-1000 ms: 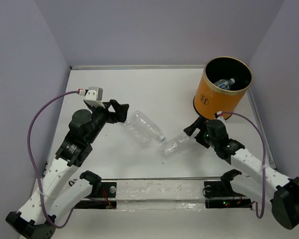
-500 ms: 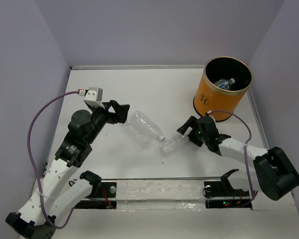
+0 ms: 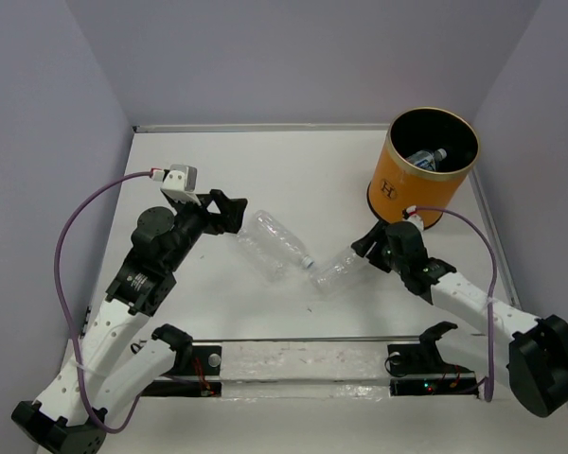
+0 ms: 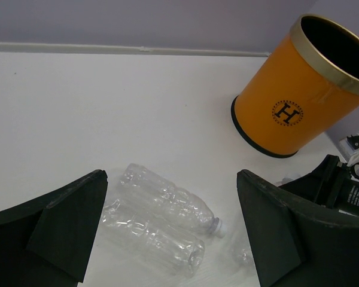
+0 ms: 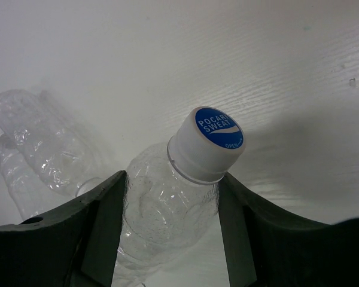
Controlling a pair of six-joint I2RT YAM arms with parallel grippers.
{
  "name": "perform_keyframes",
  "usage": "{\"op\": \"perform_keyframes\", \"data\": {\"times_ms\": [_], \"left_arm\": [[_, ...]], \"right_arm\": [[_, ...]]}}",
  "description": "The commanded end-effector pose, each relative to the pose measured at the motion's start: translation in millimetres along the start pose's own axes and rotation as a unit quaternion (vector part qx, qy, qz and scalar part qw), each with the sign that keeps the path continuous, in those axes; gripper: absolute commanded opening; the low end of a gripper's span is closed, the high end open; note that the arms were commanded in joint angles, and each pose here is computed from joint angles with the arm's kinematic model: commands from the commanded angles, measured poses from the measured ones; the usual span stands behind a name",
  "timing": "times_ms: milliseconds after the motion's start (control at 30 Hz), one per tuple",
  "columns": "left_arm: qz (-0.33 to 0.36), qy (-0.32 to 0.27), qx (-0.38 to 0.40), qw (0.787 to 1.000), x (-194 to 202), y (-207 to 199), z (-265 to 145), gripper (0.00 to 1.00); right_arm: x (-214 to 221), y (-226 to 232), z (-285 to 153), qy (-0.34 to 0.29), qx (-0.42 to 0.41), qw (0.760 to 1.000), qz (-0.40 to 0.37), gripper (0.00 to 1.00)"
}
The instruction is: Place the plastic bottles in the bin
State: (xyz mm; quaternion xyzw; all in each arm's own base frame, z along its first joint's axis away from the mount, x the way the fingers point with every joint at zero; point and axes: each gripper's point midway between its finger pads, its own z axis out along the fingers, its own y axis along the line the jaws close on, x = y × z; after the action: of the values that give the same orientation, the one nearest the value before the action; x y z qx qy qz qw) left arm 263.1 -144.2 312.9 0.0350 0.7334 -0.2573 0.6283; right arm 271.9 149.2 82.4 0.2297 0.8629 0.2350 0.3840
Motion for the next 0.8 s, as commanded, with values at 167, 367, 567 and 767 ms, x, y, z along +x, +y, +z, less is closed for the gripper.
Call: {"op": "perform_keyframes", "data": {"times_ms": [167,367,567,767], "left_arm": [[-0.001,-0.022,0.008,1.0,-12.1,-3.1,-0.4,0.99],[-0.002,-0.027,0.005,1.0,-14.6,-0.9,-1.7,0.99],[-0.002,-0.026,0.001,1.0,-13.9,1.6,-0.7,0.99],[-0.002,-0.027,0.001,1.0,-14.7,1.4,-1.8,0.99]], "right_arm": [[-69.5,63.6,-66.3,-0.064,-0.066,0.992,-0.087,0.42],[-146.6,133.8,-136.3,-0.163,-0.135,0.964,-0.163,0.42],[-274.3,165.1,-182.8,-0.396,-0.041,0.901,-0.175,0.39],[-364.4,150.7,-222.9,-0.556,0.131,0.796,-0.198,0.38]]}}
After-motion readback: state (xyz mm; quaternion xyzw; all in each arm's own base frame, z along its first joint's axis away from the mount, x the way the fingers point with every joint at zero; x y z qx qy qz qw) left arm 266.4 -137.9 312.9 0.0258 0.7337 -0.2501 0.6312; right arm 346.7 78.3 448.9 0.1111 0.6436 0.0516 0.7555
